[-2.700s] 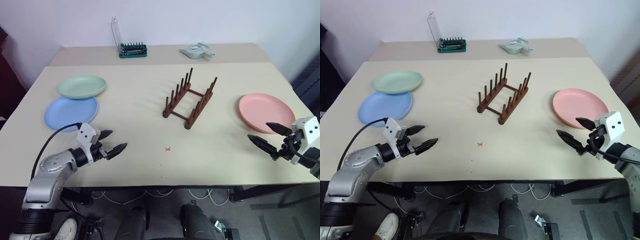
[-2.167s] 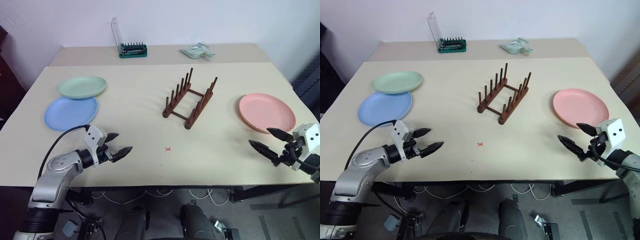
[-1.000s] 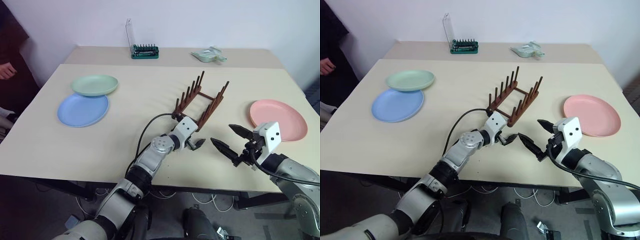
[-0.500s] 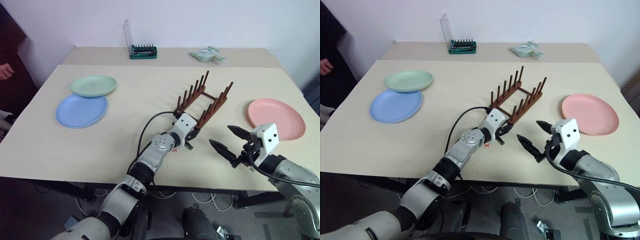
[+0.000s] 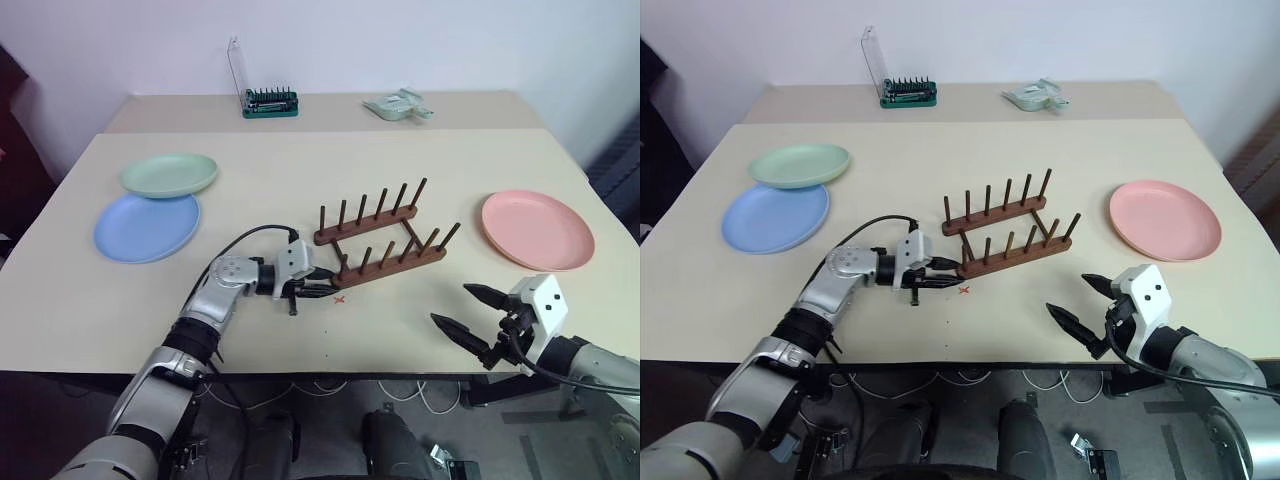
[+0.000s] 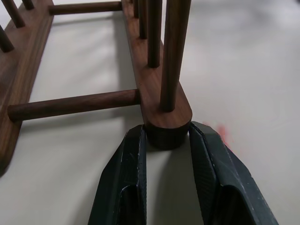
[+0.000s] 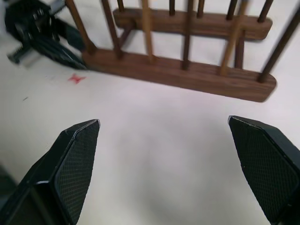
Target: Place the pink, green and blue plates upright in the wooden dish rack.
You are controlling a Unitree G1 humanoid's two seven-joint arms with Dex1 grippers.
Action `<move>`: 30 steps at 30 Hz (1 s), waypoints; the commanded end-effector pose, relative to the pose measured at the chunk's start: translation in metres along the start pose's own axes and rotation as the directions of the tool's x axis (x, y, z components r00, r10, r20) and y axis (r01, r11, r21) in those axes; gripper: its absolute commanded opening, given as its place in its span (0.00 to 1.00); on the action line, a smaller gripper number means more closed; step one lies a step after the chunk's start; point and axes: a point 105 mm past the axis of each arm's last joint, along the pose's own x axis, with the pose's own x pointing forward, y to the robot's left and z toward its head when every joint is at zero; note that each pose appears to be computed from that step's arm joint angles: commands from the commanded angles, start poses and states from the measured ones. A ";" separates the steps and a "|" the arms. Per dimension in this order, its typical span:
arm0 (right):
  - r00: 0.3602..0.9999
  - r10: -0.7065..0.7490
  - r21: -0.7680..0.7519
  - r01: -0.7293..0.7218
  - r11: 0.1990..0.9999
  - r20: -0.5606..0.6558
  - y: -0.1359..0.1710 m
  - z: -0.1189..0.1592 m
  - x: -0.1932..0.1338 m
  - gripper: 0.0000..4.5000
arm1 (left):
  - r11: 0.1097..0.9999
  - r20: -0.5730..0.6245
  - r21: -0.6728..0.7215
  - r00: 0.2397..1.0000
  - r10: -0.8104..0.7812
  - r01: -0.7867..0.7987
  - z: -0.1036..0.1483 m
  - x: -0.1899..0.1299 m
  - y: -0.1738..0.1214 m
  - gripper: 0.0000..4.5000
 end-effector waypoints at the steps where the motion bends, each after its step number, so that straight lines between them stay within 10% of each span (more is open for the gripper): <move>1: 0.999 0.008 -0.038 -0.007 0.999 0.043 0.004 0.009 0.003 1.00 | 0.999 0.017 -0.016 0.999 -0.033 0.034 0.002 -0.002 0.002 0.16; 2: 0.999 0.007 -0.040 -0.005 0.999 0.046 0.004 0.008 0.004 1.00 | 0.999 0.009 -0.039 1.000 -0.027 0.028 -0.002 -0.004 0.004 0.16; 3: 0.999 0.006 -0.041 -0.004 0.999 0.048 0.004 0.008 0.005 1.00 | 0.998 0.012 -0.063 1.000 -0.010 0.011 -0.004 -0.005 0.007 0.39; 7: 0.999 -0.003 -0.046 0.005 0.999 0.039 0.003 0.004 0.005 1.00 | 0.995 -0.002 -0.054 0.996 0.086 -0.086 -0.007 -0.011 0.019 0.79; 12: 1.000 -0.024 -0.049 0.025 0.998 0.014 0.004 0.000 0.010 1.00 | 0.973 -0.042 -0.161 0.986 0.163 -0.168 -0.014 -0.039 0.021 0.79; 20: 0.998 -0.044 -0.077 0.040 0.996 -0.050 -0.002 -0.018 0.022 0.26 | 0.971 -0.060 -0.239 0.998 -0.020 0.005 -0.012 -0.052 -0.048 0.04; 22: 0.997 -0.059 -0.095 0.053 0.994 -0.056 -0.005 -0.020 0.026 0.02 | 0.976 -0.074 -0.216 0.997 -0.029 0.012 -0.007 -0.041 -0.053 0.00; 30: 0.979 -0.162 -0.219 0.133 0.967 -0.120 -0.029 -0.027 0.064 0.01 | 0.978 -0.090 -0.154 0.987 0.130 -0.142 -0.001 0.010 -0.036 0.00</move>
